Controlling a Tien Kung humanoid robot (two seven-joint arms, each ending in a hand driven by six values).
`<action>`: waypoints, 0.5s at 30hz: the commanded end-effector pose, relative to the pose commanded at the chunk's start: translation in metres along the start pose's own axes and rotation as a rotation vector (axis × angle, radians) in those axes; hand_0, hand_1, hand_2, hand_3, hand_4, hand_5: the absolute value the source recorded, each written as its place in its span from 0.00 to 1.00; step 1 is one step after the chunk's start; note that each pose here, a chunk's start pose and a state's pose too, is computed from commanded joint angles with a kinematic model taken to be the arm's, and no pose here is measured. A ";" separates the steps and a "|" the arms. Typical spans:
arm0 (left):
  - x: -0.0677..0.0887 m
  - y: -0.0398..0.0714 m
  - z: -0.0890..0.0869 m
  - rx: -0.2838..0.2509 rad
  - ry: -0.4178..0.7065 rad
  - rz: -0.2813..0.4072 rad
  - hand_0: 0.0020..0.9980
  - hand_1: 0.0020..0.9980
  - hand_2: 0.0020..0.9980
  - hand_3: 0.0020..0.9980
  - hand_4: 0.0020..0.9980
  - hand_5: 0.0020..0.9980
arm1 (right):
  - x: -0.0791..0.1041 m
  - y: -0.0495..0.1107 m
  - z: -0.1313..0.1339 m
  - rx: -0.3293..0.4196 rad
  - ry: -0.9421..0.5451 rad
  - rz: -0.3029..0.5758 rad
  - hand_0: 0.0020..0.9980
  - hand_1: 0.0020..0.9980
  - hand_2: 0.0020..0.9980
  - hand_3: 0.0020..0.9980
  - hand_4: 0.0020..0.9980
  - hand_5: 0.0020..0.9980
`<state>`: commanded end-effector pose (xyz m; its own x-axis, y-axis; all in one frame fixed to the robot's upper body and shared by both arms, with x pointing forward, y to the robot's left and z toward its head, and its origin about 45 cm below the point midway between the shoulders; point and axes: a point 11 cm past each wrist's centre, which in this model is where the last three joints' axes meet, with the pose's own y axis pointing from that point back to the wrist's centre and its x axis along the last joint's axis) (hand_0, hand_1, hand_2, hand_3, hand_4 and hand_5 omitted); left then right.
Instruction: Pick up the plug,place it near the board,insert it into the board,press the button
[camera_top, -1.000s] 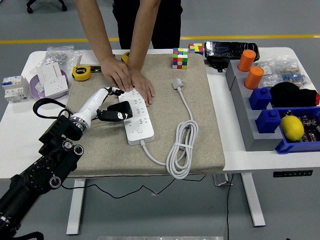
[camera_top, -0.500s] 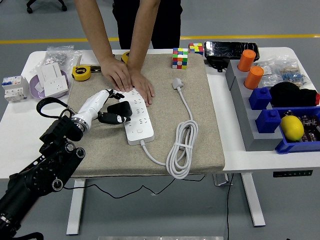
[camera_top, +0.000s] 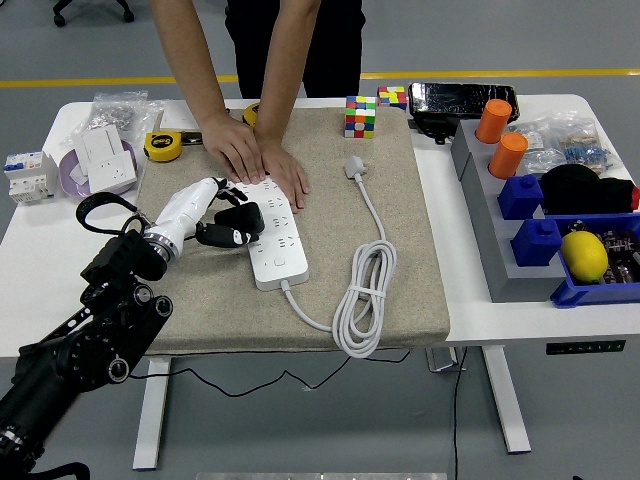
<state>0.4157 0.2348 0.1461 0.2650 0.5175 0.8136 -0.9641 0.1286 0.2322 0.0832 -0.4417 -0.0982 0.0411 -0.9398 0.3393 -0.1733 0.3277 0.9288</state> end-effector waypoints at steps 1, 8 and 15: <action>0.000 0.000 0.000 0.000 -0.006 0.000 0.75 0.75 0.64 0.61 1.00 0.20 | 0.000 0.000 0.000 0.000 0.000 0.000 0.85 0.76 0.75 0.78 1.00 0.88; -0.002 -0.001 0.001 0.003 -0.026 0.000 0.74 0.75 0.63 0.60 1.00 0.20 | 0.000 0.000 0.000 -0.001 0.000 0.001 0.85 0.76 0.75 0.78 1.00 0.88; -0.001 -0.002 0.000 0.010 -0.036 0.021 0.50 0.60 0.53 0.53 0.91 0.20 | 0.000 0.000 0.000 0.000 0.000 0.001 0.85 0.76 0.74 0.78 1.00 0.88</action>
<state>0.4174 0.2342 0.1443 0.2448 0.4892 0.8371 -0.9694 0.1089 0.2199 0.0836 -0.4421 -0.0980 0.0414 -0.9395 0.3401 -0.1733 0.3285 0.9285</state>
